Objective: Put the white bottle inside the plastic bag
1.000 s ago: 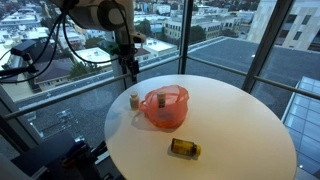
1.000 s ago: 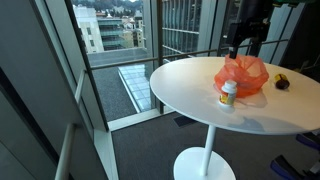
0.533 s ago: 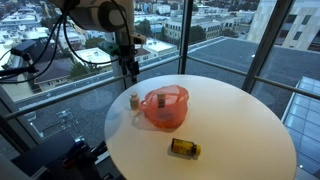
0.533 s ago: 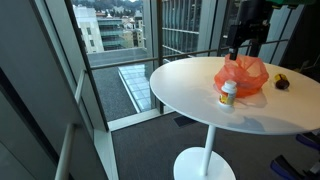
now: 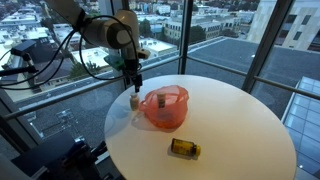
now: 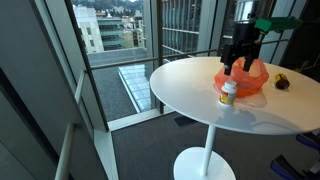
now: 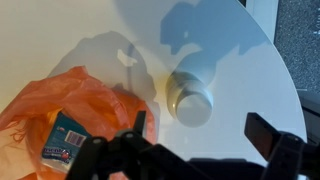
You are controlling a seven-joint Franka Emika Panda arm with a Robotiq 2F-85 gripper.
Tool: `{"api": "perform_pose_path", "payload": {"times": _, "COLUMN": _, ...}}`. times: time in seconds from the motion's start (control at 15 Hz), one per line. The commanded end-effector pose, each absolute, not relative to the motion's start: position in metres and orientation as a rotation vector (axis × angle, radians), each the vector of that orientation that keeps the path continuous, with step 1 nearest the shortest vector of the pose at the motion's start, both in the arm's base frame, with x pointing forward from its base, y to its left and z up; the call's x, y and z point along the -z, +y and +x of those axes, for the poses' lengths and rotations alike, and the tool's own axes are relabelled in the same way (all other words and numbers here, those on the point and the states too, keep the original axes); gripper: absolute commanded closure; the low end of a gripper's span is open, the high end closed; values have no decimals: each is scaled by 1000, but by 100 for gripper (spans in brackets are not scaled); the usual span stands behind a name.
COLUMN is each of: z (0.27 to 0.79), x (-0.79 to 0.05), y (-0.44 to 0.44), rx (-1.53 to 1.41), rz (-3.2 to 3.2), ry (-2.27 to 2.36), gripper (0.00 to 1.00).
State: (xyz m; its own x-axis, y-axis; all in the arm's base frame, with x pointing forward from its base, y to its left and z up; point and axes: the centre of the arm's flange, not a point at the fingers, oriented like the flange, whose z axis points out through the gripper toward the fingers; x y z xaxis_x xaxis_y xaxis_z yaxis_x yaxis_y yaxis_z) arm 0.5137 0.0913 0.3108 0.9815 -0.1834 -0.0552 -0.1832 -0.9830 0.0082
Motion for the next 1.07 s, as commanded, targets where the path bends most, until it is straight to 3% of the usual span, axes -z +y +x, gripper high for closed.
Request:
{"api": "perform_pose_path", "payload": {"times": 0.0, "z": 521, "x": -289, "y": 92, "rx": 62, "rz": 3119, "ry": -305, "gripper": 0}}
{"api": "perform_pose_path", "payload": {"times": 0.47, "z": 520, "x": -265, "y": 99, "rx": 85, "rz": 3120, "ry": -285, "gripper": 0}}
{"api": "perform_pose_path", "payload": {"times": 0.53, "z": 521, "x": -264, "y": 100, "rx": 87, "rz": 3119, "ry": -282, "gripper": 8}}
{"api": "perform_pose_path", "payload": {"times": 0.6, "z": 521, "x": -263, "y": 100, "rx": 88, "rz": 3118, "ry": -280, "gripper": 28}}
{"api": "perform_pose_path", "payload": {"times": 1.0, "z": 523, "x": -268, "y": 104, "rx": 30, "rz": 3112, "ry": -265, "gripper": 75}}
